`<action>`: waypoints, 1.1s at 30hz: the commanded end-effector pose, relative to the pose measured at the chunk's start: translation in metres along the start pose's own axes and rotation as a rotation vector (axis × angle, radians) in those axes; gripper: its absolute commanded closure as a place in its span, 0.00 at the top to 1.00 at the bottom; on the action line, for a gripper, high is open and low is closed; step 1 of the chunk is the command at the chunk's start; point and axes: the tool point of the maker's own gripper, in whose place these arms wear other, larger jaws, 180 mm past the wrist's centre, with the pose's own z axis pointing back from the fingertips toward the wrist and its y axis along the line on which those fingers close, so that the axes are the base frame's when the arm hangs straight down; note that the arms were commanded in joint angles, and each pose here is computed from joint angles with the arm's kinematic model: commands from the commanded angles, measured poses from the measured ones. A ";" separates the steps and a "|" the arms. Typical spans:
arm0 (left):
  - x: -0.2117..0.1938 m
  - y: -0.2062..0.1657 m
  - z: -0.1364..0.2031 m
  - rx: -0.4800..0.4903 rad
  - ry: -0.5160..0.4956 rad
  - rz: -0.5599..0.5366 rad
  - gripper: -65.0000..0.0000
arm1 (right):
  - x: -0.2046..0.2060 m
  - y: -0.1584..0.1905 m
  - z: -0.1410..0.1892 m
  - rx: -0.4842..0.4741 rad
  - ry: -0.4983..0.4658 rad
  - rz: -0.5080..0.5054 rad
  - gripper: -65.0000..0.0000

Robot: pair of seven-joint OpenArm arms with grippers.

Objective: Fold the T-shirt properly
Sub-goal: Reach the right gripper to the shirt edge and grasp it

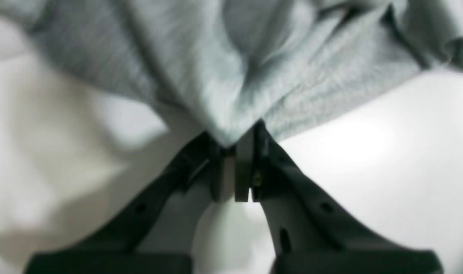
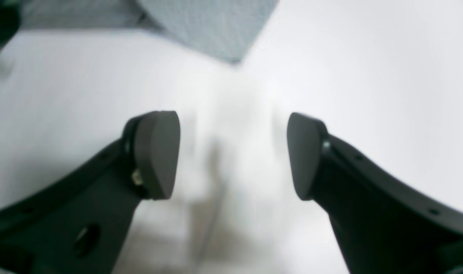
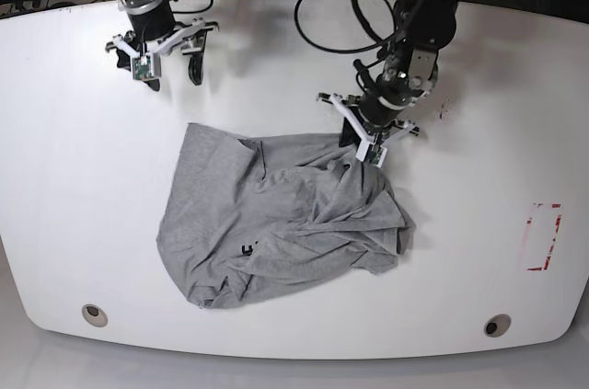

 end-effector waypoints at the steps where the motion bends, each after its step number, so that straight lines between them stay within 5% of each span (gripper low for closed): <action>1: 0.019 0.010 0.012 0.027 -0.049 -0.042 0.00 | 0.021 -0.002 -0.008 0.002 -0.036 0.011 0.65; 13: -0.002 0.062 0.068 0.151 -0.038 -0.076 0.00 | 0.085 0.004 -0.075 0.115 0.010 0.082 0.65; 27: -0.024 0.090 0.097 0.243 -0.005 -0.041 0.00 | 0.066 -0.003 -0.141 0.214 0.161 -0.083 0.65; 33: -0.026 0.091 0.097 0.246 0.000 -0.037 0.00 | 0.061 0.008 -0.157 0.256 0.151 -0.137 0.65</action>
